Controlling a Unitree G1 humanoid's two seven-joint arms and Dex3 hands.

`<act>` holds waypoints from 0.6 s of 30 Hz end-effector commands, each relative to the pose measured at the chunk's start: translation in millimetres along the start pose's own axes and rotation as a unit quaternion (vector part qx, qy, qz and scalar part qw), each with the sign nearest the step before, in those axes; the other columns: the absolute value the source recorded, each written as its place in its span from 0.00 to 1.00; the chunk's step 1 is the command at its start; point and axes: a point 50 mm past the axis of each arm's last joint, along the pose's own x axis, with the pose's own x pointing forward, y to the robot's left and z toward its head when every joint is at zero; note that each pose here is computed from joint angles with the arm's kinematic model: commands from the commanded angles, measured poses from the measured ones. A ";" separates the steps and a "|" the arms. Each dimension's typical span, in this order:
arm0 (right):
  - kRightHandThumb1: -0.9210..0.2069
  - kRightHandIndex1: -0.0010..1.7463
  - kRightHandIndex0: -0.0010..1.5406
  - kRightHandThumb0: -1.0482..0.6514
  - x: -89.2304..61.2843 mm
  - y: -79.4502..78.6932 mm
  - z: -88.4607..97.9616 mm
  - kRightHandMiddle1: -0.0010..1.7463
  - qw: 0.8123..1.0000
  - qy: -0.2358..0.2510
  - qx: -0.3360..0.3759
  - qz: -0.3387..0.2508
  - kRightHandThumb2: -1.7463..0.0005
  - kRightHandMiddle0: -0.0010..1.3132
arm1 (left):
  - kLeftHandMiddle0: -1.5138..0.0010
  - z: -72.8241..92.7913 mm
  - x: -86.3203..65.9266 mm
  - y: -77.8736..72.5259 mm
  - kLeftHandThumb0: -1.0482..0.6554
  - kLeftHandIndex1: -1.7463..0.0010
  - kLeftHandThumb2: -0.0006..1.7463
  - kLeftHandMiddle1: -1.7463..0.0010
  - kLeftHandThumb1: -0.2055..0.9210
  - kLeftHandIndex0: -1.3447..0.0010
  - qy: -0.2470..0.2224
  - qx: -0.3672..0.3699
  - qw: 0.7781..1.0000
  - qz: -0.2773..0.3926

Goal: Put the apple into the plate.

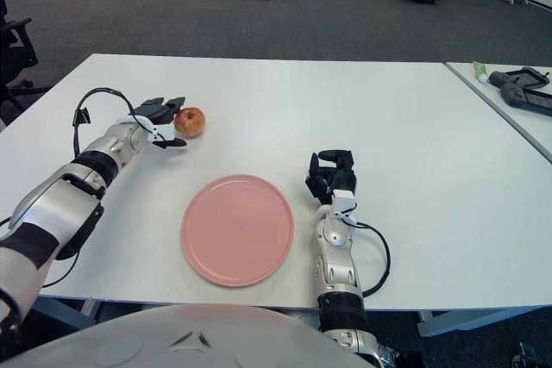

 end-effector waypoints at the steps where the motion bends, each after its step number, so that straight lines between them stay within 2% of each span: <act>1: 0.11 0.84 0.32 0.40 -6.0 -1.1 -13.0 1.00 0.999 0.036 -0.002 -0.009 0.60 0.20 | 1.00 9.0 3.9 7.1 0.02 1.00 0.17 1.00 0.96 1.00 -0.002 0.006 1.000 -0.010; 6: 0.12 0.83 0.33 0.40 -6.4 -1.1 -13.2 1.00 0.999 0.032 0.002 -0.010 0.59 0.21 | 1.00 14.5 6.0 -1.6 0.03 1.00 0.16 1.00 0.97 1.00 0.009 0.014 0.999 -0.031; 18: 0.13 0.83 0.33 0.40 -8.8 -1.2 -14.1 1.00 0.999 0.030 0.013 -0.013 0.58 0.21 | 1.00 18.0 7.3 -6.7 0.03 1.00 0.15 1.00 0.99 1.00 0.019 0.016 0.998 -0.050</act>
